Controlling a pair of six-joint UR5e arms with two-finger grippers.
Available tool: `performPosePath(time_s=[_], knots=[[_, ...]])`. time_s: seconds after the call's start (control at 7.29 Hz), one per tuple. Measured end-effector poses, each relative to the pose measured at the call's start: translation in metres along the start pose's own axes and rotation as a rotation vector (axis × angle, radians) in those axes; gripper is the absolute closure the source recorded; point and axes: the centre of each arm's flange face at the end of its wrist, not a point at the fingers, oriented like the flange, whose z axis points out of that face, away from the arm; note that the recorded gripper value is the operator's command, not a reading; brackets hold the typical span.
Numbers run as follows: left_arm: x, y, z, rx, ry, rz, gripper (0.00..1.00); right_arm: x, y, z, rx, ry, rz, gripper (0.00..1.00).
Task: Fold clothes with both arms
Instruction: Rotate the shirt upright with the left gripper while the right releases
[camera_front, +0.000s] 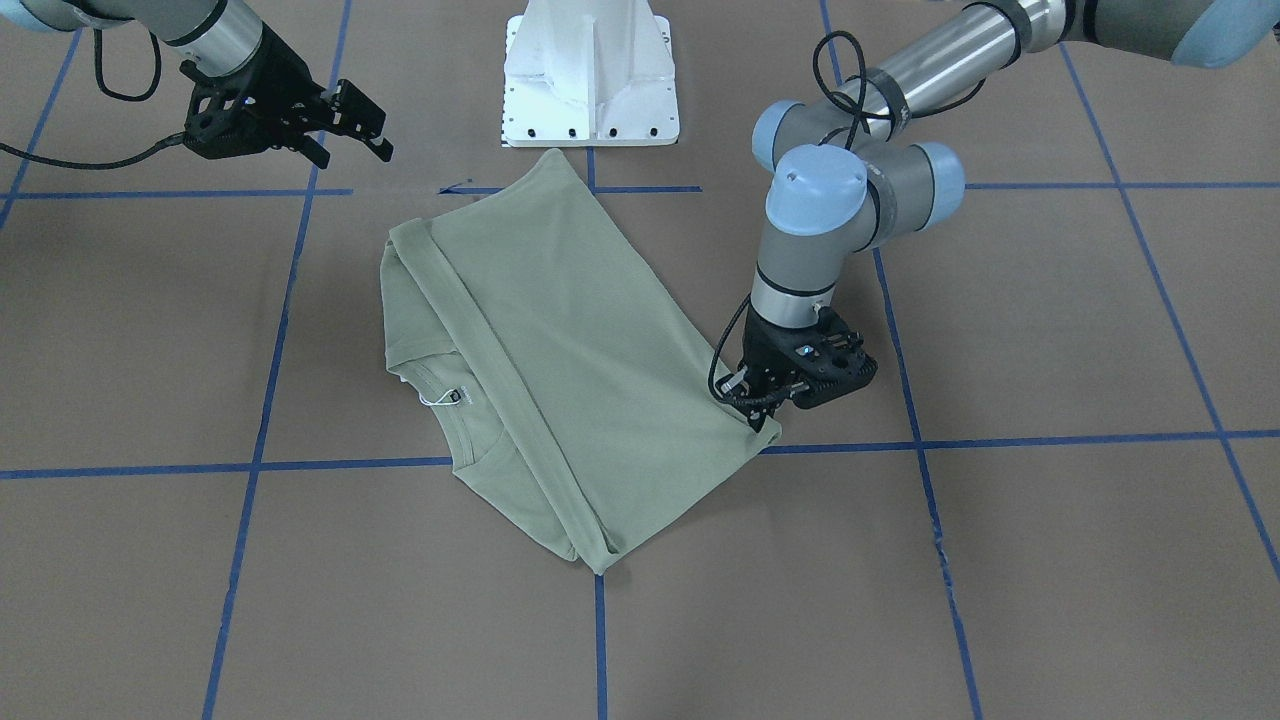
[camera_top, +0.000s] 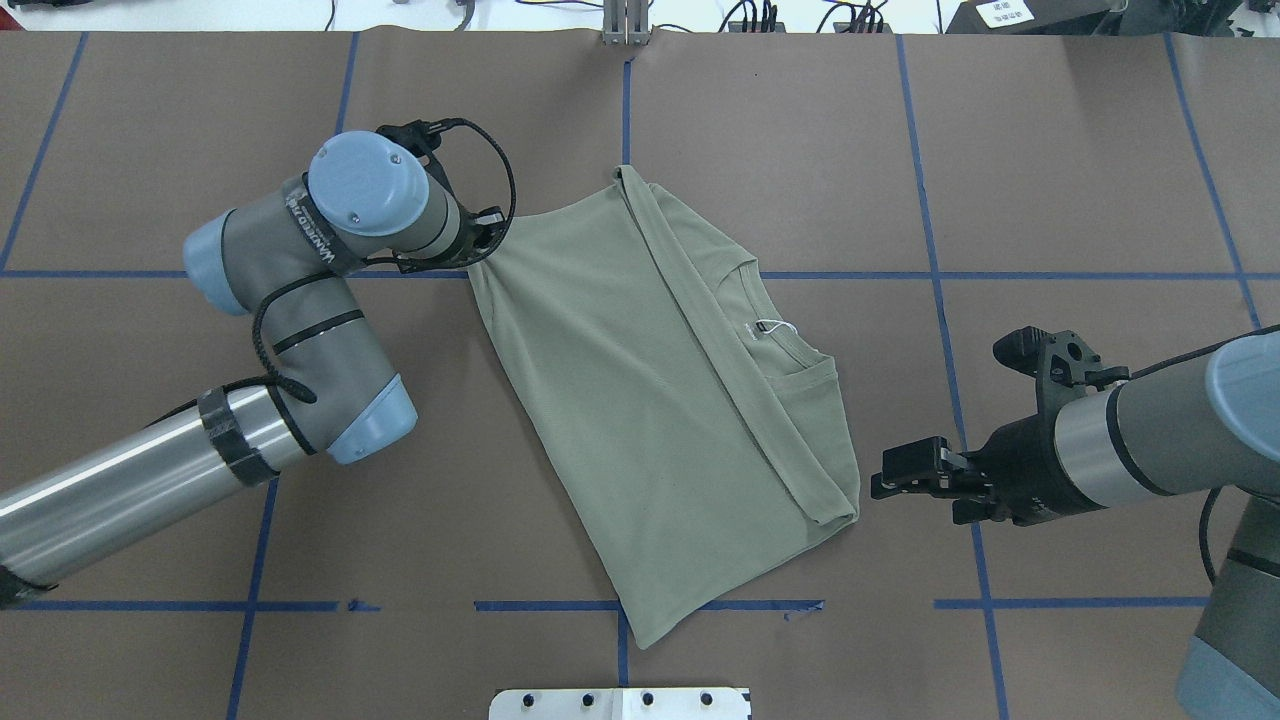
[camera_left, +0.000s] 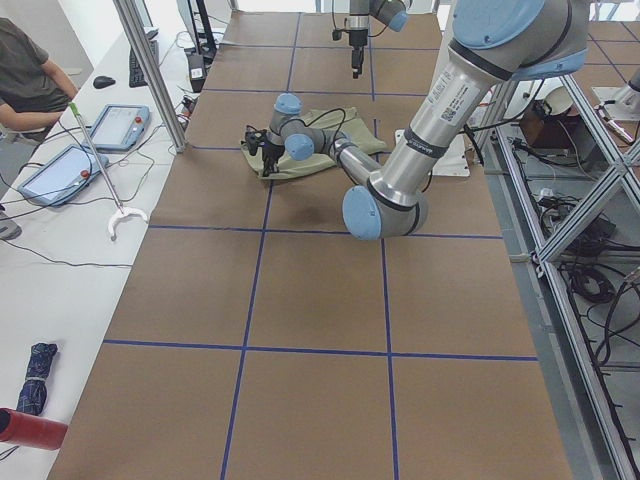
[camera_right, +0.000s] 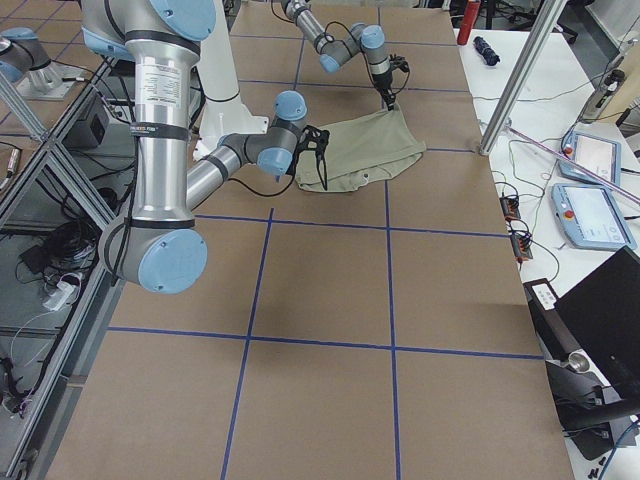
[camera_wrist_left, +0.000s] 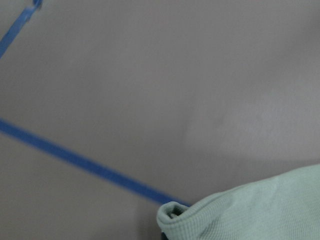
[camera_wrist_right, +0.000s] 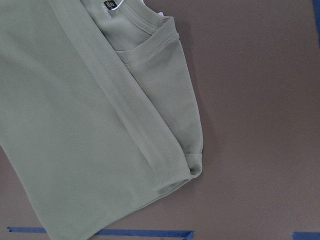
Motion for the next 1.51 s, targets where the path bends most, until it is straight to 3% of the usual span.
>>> performPosePath(time_s=[0.41,0.55,0.69,1.1,1.37,1.51], knots=[[0.069,-0.037,0.041,0.097,0.063,0.049,1.0,0.001,-0.001,0.002,0.013,0.003,0.0,0.0],[0.088,-0.04,0.05,0.127,0.092,0.057,0.54,0.001,-0.002,0.002,0.018,0.005,0.0,0.0],[0.094,-0.042,0.055,0.144,0.107,0.063,0.01,0.002,-0.004,0.004,0.033,0.009,0.001,0.0],[0.087,-0.075,0.049,0.182,0.101,0.163,0.0,-0.008,-0.013,0.013,0.086,0.008,-0.008,0.0],[0.063,-0.094,0.042,0.145,0.094,0.214,0.0,-0.026,-0.021,0.025,0.104,0.017,-0.068,0.0],[0.039,-0.09,0.037,0.115,0.092,0.231,0.0,-0.041,-0.027,0.033,0.109,0.051,-0.141,0.0]])
